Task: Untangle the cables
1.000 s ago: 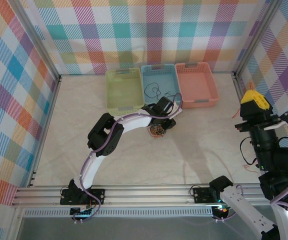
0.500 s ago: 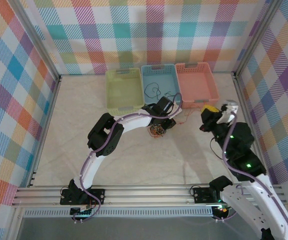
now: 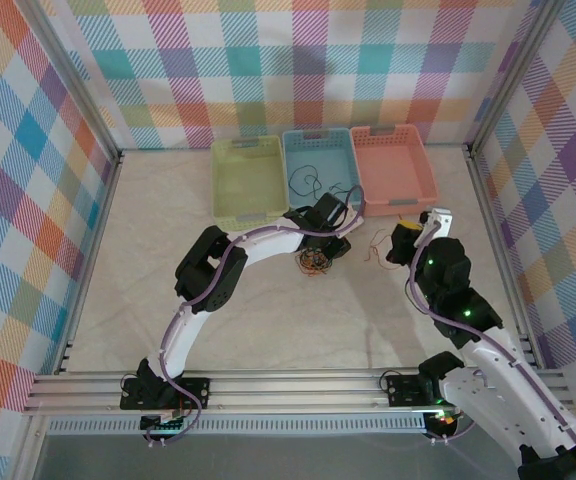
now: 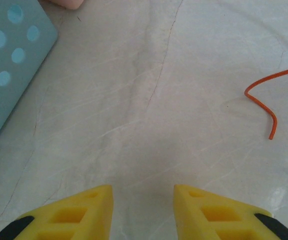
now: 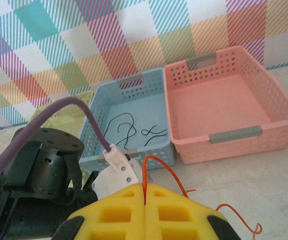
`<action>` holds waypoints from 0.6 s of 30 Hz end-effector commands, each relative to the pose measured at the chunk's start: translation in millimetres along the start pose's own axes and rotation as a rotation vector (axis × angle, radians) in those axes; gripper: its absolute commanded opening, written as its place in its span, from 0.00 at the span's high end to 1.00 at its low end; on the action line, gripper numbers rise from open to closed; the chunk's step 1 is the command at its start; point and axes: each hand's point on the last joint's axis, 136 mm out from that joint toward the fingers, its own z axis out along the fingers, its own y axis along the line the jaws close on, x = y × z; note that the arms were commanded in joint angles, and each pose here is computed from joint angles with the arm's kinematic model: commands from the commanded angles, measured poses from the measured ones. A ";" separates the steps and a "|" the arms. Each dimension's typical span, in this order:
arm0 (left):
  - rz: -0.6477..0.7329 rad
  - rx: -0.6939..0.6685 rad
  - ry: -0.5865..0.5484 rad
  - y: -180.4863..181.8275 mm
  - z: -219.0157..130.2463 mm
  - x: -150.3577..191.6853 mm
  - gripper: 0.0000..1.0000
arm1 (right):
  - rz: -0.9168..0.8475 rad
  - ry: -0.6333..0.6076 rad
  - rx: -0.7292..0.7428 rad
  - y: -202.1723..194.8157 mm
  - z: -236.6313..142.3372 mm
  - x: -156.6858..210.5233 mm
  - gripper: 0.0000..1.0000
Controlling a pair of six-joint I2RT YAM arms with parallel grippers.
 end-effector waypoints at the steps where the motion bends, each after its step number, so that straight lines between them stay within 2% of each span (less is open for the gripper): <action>1: -0.008 -0.008 0.008 -0.3 -0.3 -4.2 0.63 | 0.018 -0.054 0.041 -8.3 -3.3 -10.8 1.00; 18: -0.036 -0.023 0.011 3.7 -3.1 -5.4 0.55 | 0.051 -0.014 0.221 -44.7 9.9 9.3 1.00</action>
